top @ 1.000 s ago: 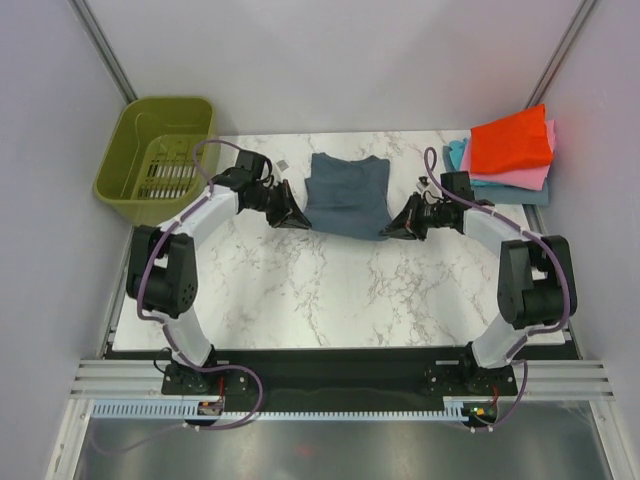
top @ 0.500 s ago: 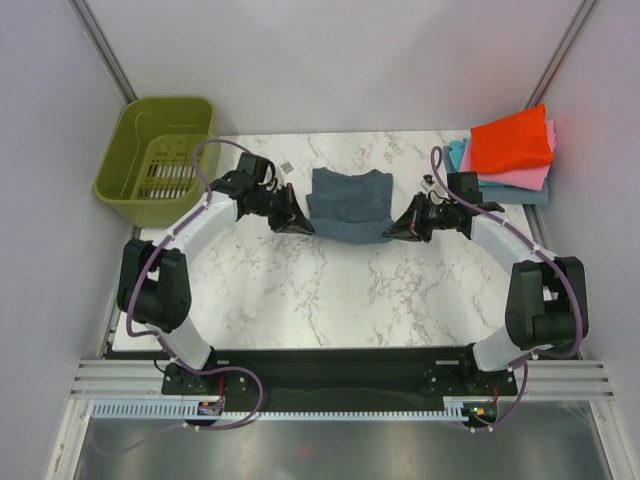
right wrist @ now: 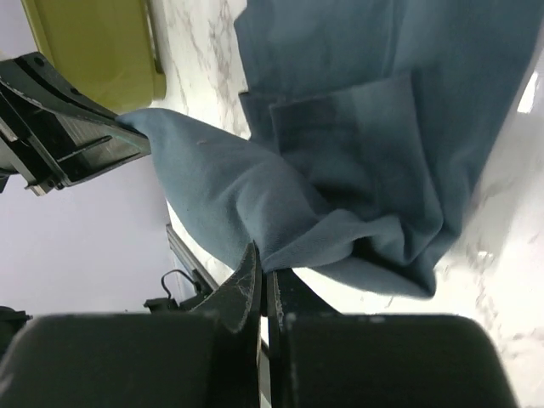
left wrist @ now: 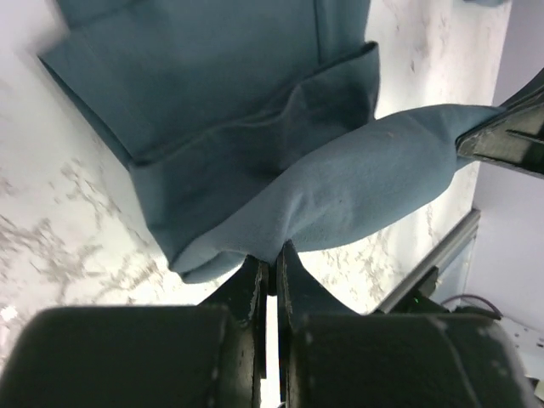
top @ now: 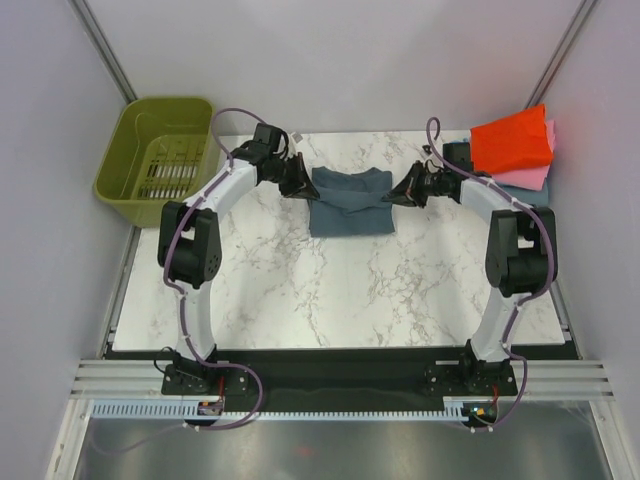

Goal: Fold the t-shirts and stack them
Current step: Fold the tshirt

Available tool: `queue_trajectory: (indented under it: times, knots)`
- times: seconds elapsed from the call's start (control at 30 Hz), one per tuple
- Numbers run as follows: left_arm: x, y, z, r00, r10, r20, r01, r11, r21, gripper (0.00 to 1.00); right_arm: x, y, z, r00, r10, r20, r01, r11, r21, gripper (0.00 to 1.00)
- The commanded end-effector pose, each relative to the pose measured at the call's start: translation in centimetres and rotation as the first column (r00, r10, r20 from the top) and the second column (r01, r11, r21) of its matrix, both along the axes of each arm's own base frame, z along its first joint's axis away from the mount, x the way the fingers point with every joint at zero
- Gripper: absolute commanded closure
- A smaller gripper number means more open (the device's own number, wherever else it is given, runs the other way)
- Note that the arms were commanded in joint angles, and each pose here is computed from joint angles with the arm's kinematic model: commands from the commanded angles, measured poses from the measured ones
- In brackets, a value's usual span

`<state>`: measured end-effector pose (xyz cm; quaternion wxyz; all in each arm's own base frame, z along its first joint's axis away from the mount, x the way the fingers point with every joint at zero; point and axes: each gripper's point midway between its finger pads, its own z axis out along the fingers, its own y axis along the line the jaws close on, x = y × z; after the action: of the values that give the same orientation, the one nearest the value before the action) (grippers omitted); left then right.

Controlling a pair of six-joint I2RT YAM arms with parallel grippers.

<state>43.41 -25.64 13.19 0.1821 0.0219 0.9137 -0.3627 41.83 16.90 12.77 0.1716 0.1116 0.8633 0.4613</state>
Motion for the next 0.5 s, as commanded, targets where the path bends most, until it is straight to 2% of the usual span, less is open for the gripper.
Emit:
queue_trajectory:
  times: [0.0,0.17,0.3,0.33,0.47]
  knots:
    - [3.8,0.5,0.5,0.992,0.005,0.129,-0.010,0.999,0.044,0.98,5.1,-0.3,1.1,0.992,-0.019,0.123,0.020,1.000,0.000,1.00]
    - [8.5,-0.2,-0.1,0.972,0.002,0.234,-0.016,0.998,0.060,0.98,8.7,-0.2,0.2,0.988,-0.032,0.154,0.033,0.999,-0.003,1.00]
    - [12.5,0.6,-1.0,0.944,0.044,0.326,-0.091,0.987,0.132,0.98,11.2,-0.1,-1.7,0.986,-0.047,0.158,0.047,0.999,0.004,1.00]
    - [13.9,0.9,-1.0,0.930,0.058,0.364,-0.119,0.982,0.147,0.98,12.4,-0.1,-0.9,0.979,-0.050,0.198,0.050,0.999,0.007,1.00]
    - [15.6,0.9,-0.8,0.906,0.066,0.418,-0.145,0.976,0.162,0.98,15.6,-0.4,-0.9,0.964,-0.073,0.256,0.077,0.997,-0.008,1.00]
